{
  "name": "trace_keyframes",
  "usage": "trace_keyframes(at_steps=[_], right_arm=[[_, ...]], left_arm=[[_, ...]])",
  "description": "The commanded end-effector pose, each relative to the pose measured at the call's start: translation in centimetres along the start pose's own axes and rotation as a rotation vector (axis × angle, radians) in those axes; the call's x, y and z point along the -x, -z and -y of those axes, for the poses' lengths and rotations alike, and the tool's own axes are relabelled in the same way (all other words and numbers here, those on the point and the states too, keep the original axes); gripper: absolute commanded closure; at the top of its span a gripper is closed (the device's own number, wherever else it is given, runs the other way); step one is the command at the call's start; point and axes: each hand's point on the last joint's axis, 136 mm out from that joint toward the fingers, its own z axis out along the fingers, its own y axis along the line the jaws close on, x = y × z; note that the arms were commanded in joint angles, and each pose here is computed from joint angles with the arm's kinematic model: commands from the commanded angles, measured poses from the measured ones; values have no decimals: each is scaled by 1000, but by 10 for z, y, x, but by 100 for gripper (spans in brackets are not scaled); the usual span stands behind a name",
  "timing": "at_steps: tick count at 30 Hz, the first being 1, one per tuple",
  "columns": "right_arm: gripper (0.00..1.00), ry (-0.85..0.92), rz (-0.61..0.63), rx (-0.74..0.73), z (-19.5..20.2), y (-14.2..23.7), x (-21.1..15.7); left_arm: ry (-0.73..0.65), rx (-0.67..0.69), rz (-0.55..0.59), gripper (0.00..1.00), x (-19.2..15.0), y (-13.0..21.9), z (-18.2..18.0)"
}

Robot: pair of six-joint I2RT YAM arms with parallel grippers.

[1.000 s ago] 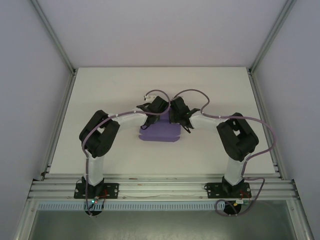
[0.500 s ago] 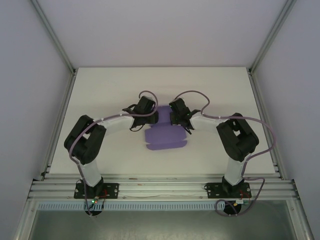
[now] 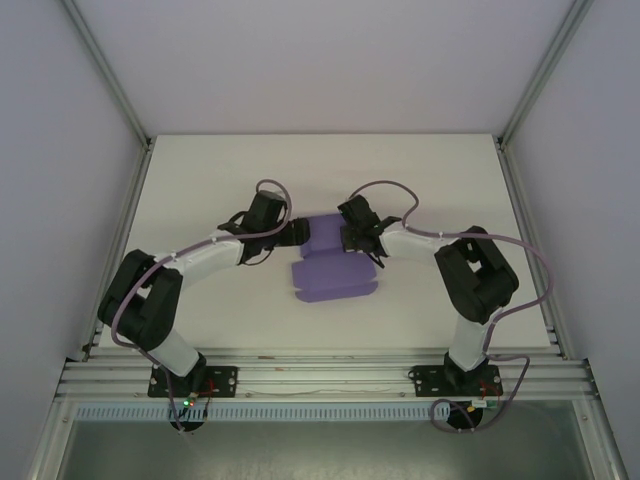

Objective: Assemble paper box

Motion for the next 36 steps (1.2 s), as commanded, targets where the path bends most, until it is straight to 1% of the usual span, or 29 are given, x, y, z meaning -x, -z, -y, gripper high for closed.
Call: trace_keyframes(at_steps=[1, 3, 8, 10, 13, 15, 16, 19, 21, 22, 23, 25, 29, 31, 33, 36], right_arm=[[100, 10, -31, -17, 3, 7, -1], [100, 7, -44, -25, 4, 7, -1], [100, 1, -35, -10, 1, 7, -1], [100, 0, -31, -12, 1, 8, 0], [100, 1, -22, -13, 1, 9, 2], [100, 0, -19, -17, 2, 9, 2], [100, -2, -17, -23, 3, 9, 2], [100, 0, -5, -28, 4, 10, 2], [100, -9, 4, -29, 5, 11, 3], [100, -14, 7, -34, 6, 12, 3], [100, -20, 10, -44, 8, 13, 3], [100, -31, 16, -74, 13, 15, 3], [100, -47, 18, -99, 17, 16, 0], [100, -46, 16, -106, 17, 15, -2], [100, -51, 14, -116, 19, 13, -3], [100, -54, 23, -108, 18, 13, -3]], left_arm=[[20, -55, -16, 31, -6, -3, 5], [31, -63, -37, 33, -9, -10, 6], [34, -39, -66, 43, -11, -29, 3], [34, -11, -74, 55, -11, -35, -1], [35, 70, -83, 77, -13, -42, -15], [26, 140, -85, 89, -15, -46, -25], [17, 183, -84, 93, -16, -47, -29], [-32, 336, -65, 95, -16, -50, -43], [-39, 444, -66, 99, -17, -52, -55], [-46, 478, -58, 100, -15, -49, -58], [-54, 537, -73, 100, -20, -54, -68], [-63, 636, -69, 100, -22, -51, -81], [-61, 877, -51, 100, -22, -31, -111], [-67, 944, -52, 100, -22, -24, -119], [-66, 977, -45, 100, -22, -20, -122], [-76, 955, -47, 100, -21, -24, -117]])
